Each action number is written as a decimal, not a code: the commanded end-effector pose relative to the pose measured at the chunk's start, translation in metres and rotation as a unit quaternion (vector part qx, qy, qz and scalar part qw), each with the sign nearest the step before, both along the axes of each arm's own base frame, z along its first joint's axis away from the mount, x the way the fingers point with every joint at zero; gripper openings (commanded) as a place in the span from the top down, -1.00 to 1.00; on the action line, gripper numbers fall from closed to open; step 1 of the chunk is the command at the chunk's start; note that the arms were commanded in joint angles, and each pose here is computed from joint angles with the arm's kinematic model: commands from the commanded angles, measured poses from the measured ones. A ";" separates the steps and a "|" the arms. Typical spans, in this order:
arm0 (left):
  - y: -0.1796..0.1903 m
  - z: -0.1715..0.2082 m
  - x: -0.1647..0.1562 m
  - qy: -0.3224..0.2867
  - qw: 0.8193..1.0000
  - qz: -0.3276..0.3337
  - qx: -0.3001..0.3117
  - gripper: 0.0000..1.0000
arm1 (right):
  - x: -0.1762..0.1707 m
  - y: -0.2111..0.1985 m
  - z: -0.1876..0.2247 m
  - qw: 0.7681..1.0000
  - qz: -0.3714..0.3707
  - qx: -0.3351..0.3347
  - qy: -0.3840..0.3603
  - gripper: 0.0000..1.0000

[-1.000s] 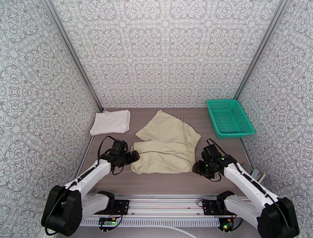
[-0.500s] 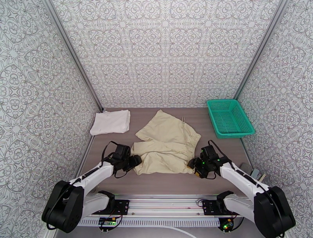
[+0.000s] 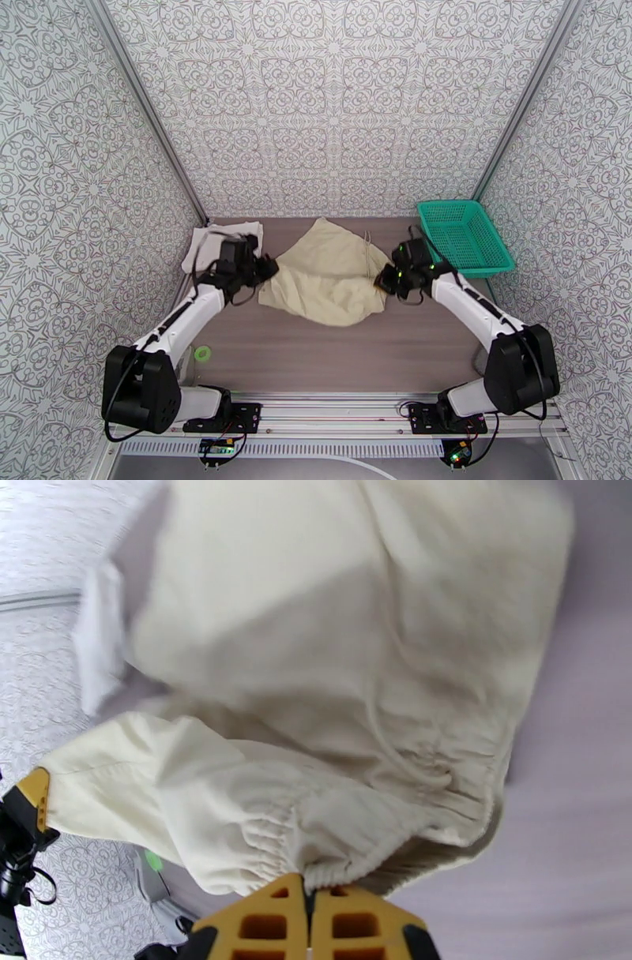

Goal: Fold and stack the mixed laundry pile

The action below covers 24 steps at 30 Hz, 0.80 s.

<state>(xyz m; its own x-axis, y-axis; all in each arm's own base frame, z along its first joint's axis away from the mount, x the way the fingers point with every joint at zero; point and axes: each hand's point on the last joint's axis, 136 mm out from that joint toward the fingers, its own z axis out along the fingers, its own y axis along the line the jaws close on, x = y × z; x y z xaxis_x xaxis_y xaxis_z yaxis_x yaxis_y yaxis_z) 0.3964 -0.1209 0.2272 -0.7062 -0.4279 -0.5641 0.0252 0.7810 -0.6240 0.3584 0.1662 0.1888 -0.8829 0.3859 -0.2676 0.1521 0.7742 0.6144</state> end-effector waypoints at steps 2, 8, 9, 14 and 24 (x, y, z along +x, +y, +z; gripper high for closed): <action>0.005 0.028 -0.021 -0.023 0.999 -0.023 0.031 1.00 | -0.020 -0.020 0.039 0.998 0.024 -0.054 -0.031 1.00; 0.010 -0.012 -0.096 0.021 0.999 -0.005 0.046 1.00 | -0.089 -0.040 0.003 0.999 0.003 -0.050 -0.005 1.00; 0.012 -0.026 -0.111 0.040 0.998 0.001 0.045 0.96 | -0.104 -0.045 -0.013 0.999 0.001 -0.051 0.007 1.00; 0.027 -0.096 -0.166 0.152 0.986 0.046 0.051 -0.29 | -0.173 -0.068 -0.090 0.991 -0.016 -0.080 0.110 0.56; 0.029 -0.156 -0.185 0.265 0.961 0.046 0.068 -0.57 | -0.185 -0.061 -0.125 0.983 -0.075 -0.018 0.166 -0.21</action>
<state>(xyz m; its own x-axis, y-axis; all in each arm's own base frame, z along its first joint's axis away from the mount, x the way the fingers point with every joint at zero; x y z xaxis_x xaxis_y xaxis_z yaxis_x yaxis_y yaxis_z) 0.2178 -0.0919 0.0873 -0.8646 -0.4403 -0.2421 -0.3037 0.8417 -0.4463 0.1642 0.0945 0.0621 -0.8892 0.4573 -0.0124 0.4143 0.8165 0.4020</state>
